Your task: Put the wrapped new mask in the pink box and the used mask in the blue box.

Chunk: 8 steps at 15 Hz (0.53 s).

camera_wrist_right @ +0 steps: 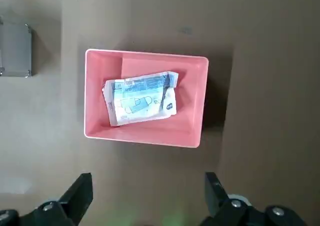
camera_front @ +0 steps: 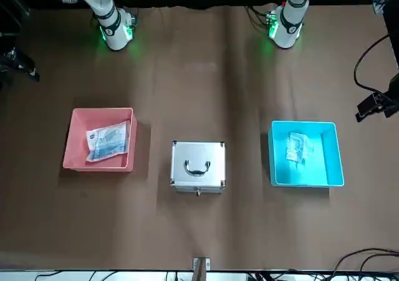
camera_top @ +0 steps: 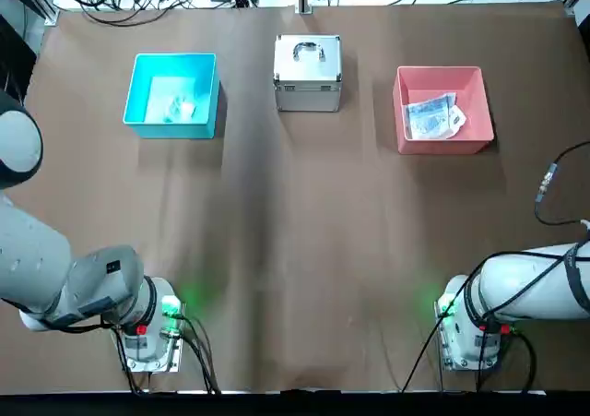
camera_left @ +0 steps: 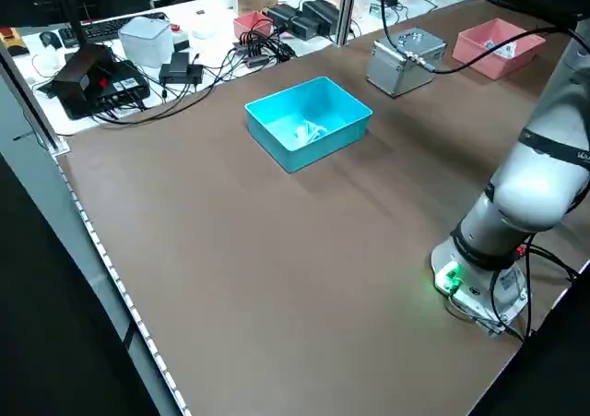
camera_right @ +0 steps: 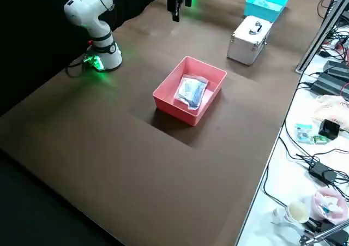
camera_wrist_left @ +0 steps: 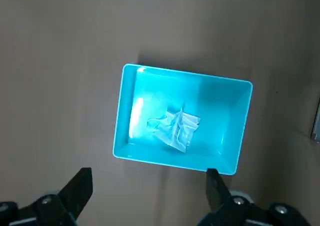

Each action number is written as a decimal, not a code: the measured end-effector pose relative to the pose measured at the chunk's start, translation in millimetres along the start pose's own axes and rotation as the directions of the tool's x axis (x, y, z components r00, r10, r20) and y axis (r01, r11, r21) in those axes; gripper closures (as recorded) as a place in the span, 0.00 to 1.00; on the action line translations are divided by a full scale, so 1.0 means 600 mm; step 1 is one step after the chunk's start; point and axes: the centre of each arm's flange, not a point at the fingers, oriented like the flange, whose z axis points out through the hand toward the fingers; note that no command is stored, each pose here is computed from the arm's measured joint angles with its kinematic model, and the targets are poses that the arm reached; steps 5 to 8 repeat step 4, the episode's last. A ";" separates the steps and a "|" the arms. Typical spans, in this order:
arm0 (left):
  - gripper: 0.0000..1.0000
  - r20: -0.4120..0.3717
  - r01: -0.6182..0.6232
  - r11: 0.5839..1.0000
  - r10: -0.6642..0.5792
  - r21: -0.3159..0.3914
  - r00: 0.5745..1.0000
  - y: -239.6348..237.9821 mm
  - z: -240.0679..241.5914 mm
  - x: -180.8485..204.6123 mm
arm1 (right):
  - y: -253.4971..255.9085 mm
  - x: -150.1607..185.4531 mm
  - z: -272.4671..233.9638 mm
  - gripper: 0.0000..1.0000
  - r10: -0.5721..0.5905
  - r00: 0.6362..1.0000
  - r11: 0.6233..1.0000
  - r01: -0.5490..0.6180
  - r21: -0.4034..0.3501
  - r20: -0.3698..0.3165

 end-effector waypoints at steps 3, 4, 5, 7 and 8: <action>0.00 -0.003 0.002 1.000 -0.002 0.001 1.000 0.000 -0.005 -0.003 | 0.000 0.000 0.000 0.01 0.000 1.000 1.000 0.000 0.000 0.000; 0.00 -0.003 0.004 1.000 -0.004 0.002 1.000 0.001 -0.008 -0.004 | 0.000 0.000 0.000 0.01 0.000 1.000 1.000 0.000 0.000 0.000; 0.00 -0.003 0.004 1.000 -0.004 0.002 1.000 0.001 -0.008 -0.004 | 0.000 0.000 0.000 0.01 0.000 1.000 1.000 0.000 0.000 0.000; 0.00 -0.003 0.004 1.000 -0.004 0.002 1.000 0.001 -0.008 -0.004 | 0.000 0.000 0.000 0.01 0.000 1.000 1.000 0.000 0.000 0.000; 0.00 -0.003 0.004 1.000 -0.004 0.002 1.000 0.001 -0.008 -0.004 | 0.000 0.000 0.000 0.01 0.000 1.000 1.000 0.000 0.000 0.000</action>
